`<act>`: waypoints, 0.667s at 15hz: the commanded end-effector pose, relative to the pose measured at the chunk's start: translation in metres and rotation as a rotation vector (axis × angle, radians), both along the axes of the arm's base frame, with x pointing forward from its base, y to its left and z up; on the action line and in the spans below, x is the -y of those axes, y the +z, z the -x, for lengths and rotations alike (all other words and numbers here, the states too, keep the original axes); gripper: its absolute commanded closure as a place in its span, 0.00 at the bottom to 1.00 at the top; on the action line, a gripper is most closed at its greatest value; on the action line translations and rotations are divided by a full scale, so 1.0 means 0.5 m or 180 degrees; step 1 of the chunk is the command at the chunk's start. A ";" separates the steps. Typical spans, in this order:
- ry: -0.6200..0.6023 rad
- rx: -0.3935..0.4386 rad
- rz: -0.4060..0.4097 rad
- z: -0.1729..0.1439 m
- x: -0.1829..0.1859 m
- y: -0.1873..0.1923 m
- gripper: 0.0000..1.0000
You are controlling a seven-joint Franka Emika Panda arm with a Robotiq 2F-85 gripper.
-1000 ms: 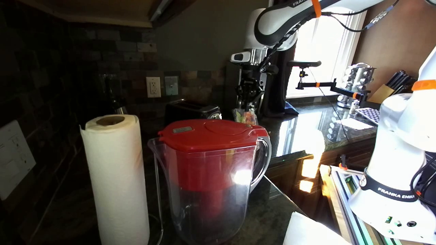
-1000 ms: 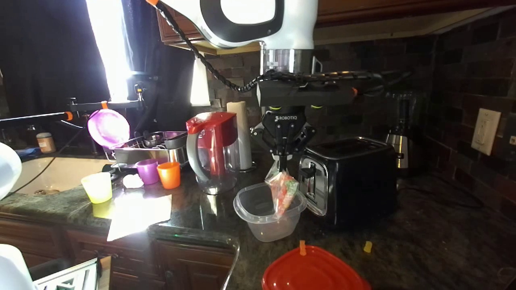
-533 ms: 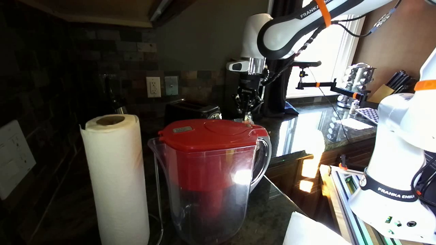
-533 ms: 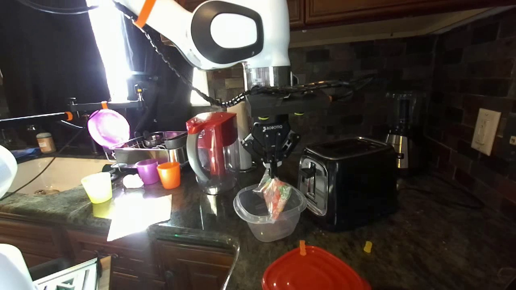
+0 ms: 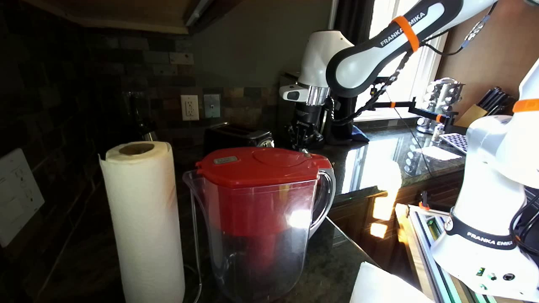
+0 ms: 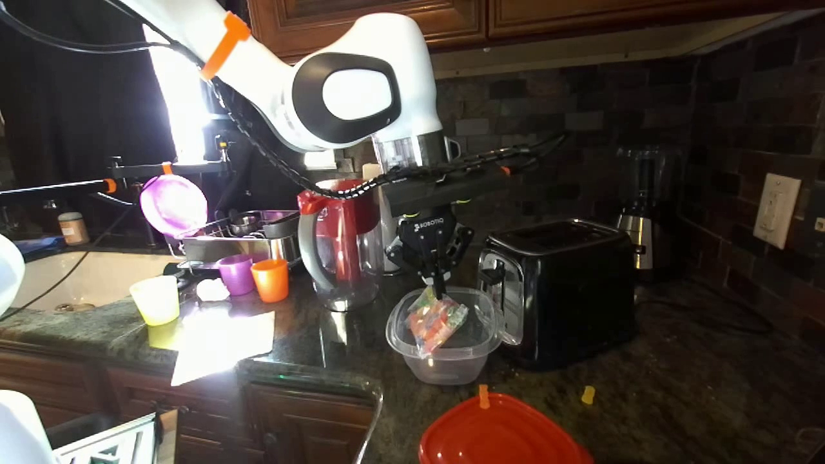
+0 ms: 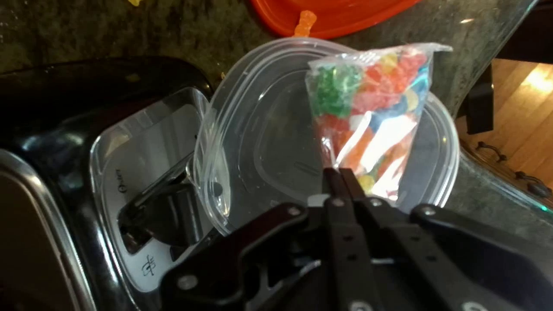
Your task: Pour a sweet from the bag into the container
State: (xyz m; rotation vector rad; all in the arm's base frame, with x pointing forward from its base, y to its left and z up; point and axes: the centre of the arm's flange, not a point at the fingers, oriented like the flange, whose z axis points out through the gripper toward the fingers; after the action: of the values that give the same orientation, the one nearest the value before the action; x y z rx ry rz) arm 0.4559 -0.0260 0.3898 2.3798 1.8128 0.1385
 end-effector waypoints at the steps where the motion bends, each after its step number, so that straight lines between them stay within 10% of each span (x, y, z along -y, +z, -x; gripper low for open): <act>1: -0.0063 0.0193 0.0053 0.030 -0.010 0.016 1.00; 10: -0.0058 0.0692 0.0273 0.061 -0.031 0.075 1.00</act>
State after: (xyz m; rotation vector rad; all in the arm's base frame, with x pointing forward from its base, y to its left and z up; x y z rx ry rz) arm 0.4444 -0.0221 0.4254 2.2920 1.7093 0.2633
